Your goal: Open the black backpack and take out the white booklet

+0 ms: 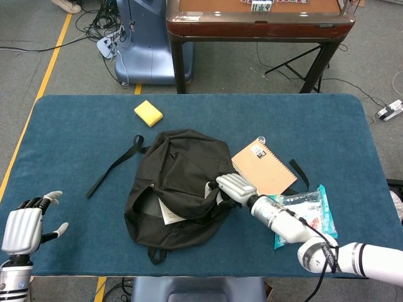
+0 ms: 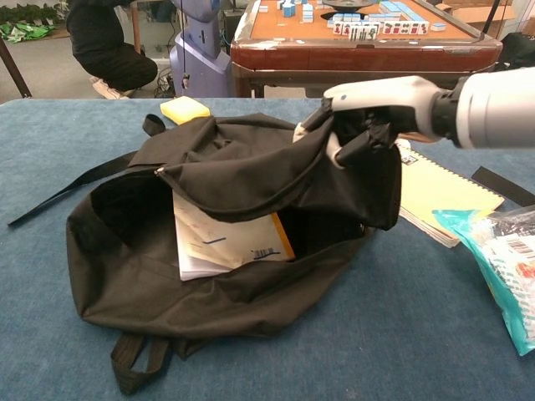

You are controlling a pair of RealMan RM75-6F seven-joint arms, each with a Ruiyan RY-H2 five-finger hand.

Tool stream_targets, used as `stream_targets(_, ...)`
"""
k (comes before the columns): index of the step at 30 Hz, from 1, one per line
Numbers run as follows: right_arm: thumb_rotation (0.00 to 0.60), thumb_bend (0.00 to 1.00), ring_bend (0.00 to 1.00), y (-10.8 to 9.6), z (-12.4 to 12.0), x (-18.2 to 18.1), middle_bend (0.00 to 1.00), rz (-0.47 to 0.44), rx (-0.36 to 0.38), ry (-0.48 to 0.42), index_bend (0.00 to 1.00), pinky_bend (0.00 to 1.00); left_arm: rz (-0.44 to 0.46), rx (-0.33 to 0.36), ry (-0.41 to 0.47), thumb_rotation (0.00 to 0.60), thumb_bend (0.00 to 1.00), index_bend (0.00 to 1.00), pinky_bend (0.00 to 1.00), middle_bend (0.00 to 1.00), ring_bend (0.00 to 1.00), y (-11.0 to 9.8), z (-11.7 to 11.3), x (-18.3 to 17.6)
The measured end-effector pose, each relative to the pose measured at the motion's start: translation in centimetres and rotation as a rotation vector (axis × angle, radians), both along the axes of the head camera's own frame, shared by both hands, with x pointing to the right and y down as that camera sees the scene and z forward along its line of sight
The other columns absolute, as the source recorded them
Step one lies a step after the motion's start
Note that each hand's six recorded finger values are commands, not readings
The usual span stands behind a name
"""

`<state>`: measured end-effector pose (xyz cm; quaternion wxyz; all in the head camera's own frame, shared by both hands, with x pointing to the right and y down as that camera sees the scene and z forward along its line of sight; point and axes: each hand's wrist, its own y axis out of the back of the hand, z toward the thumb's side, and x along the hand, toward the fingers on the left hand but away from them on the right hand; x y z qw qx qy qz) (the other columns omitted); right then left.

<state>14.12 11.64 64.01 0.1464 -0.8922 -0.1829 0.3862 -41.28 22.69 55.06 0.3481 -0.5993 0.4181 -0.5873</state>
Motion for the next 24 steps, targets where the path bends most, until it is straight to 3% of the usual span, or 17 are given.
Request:
stream_targets(12, 0.600, 0.90, 0.34, -4.4, 1.7, 4.5, 0.46, 0.239, 0.093, 0.018, 0.66, 0.34, 0.103, 0.013, 0.085, 0.600, 0.16, 0.35, 0.34, 0.42, 0.36, -2.3, 0.4, 2.9)
stream_targets(24, 0.600, 0.89, 0.33, -3.9, 3.0, 1.9, 0.43, 0.297, 0.121, 0.006, 0.66, 0.34, 0.468, 0.043, 0.290, 0.600, 0.16, 0.38, 0.34, 0.45, 0.36, -5.0, 1.1, 10.8)
